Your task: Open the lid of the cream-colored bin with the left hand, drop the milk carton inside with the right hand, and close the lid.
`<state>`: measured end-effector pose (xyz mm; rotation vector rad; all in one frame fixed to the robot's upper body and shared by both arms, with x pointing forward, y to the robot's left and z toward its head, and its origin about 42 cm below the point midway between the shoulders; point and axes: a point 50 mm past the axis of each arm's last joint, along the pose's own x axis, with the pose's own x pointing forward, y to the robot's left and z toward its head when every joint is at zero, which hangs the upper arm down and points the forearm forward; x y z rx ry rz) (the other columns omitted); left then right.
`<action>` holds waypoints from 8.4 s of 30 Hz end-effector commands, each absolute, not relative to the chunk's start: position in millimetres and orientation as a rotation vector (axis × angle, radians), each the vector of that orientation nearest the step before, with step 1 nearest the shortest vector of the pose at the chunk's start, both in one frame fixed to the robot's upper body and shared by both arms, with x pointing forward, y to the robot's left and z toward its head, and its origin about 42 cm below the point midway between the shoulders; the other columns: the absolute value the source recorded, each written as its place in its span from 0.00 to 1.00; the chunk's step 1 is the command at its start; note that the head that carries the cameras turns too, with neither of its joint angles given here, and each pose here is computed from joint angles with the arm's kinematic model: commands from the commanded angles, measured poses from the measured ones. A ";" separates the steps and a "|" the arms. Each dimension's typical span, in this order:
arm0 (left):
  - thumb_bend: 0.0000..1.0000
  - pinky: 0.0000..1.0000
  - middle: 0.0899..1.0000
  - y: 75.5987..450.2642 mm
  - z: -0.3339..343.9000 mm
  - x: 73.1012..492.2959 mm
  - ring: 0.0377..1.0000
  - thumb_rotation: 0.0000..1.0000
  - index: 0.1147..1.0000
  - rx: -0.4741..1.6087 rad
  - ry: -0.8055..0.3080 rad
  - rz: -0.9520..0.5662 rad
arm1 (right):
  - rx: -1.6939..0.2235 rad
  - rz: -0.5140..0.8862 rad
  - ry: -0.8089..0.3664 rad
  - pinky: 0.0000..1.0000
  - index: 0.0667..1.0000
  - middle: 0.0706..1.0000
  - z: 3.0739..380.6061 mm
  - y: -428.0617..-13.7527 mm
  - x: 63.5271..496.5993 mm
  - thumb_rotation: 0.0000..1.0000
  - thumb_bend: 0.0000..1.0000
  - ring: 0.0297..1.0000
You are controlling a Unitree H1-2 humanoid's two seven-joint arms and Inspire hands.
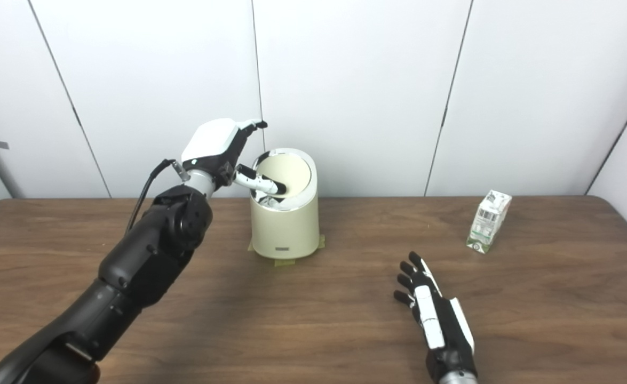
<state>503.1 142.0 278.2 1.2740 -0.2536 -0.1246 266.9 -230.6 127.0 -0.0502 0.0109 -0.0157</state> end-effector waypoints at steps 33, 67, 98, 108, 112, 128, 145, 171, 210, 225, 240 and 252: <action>0.37 0.76 0.81 170.3 286.4 395.8 0.80 0.67 0.84 0.410 -0.423 -0.036 | -0.084 0.020 -0.037 0.78 0.90 0.89 139.0 -240.0 273.1 1.00 0.61 0.86; 0.30 0.87 0.88 227.2 191.7 293.2 0.88 0.93 0.90 0.176 -0.107 0.053 | -0.261 -0.266 -0.220 0.74 0.80 0.81 187.7 -313.6 268.9 0.33 0.83 0.79; 0.29 0.91 0.90 232.4 191.0 295.0 0.90 0.80 0.91 0.103 -0.072 0.018 | -0.657 -0.466 -0.027 0.66 0.84 0.82 204.9 -386.9 394.7 0.27 0.91 0.78; 0.25 0.97 0.91 235.0 198.4 291.0 0.93 0.86 0.92 0.093 -0.045 -0.015 | -0.709 -0.518 -0.021 0.79 0.83 0.88 214.7 -395.1 419.4 0.17 0.88 0.87; 0.24 0.97 0.90 236.0 200.3 291.1 0.93 0.89 0.92 0.104 -0.041 -0.023 | -0.694 -0.523 -0.020 0.79 0.83 0.88 219.5 -399.8 422.4 0.14 0.87 0.87; 0.21 0.97 0.90 233.8 203.1 289.0 0.93 0.94 0.92 0.104 -0.063 -0.014 | -0.640 -0.478 -0.002 0.68 0.78 0.76 210.2 -411.5 428.9 0.16 0.89 0.73; 0.16 0.97 0.88 235.7 202.4 291.6 0.92 0.97 0.93 0.105 -0.067 -0.020 | -0.548 -0.387 -0.033 0.70 0.77 0.75 196.2 -398.2 435.3 0.18 0.91 0.74; 0.12 0.93 0.83 228.4 210.3 289.7 0.89 0.66 0.90 0.183 -0.080 -0.008 | -0.523 -0.551 -0.134 0.54 0.63 0.60 185.1 -402.5 430.2 0.00 0.80 0.54; 0.16 0.94 0.84 230.9 205.9 290.4 0.89 0.68 0.93 0.175 -0.059 -0.029 | -0.556 -0.384 -0.072 0.72 0.73 0.75 207.0 -399.1 439.9 0.08 0.90 0.75; 0.17 1.00 0.85 231.1 203.0 286.3 0.94 0.54 1.00 0.211 -0.048 -0.031 | -0.603 -0.326 -0.047 0.66 0.71 0.70 200.5 -402.1 442.5 0.11 0.92 0.69; 0.18 0.98 0.85 231.2 201.0 284.9 0.93 0.58 0.99 0.230 -0.038 -0.043 | -0.588 -0.382 -0.034 0.53 0.64 0.60 195.4 -403.0 436.6 0.07 0.83 0.58; 0.18 0.93 0.84 231.4 198.8 287.1 0.91 0.55 0.98 0.222 -0.037 -0.045 | -0.615 -0.409 -0.035 0.61 0.59 0.44 192.0 -400.2 435.4 0.00 0.55 0.50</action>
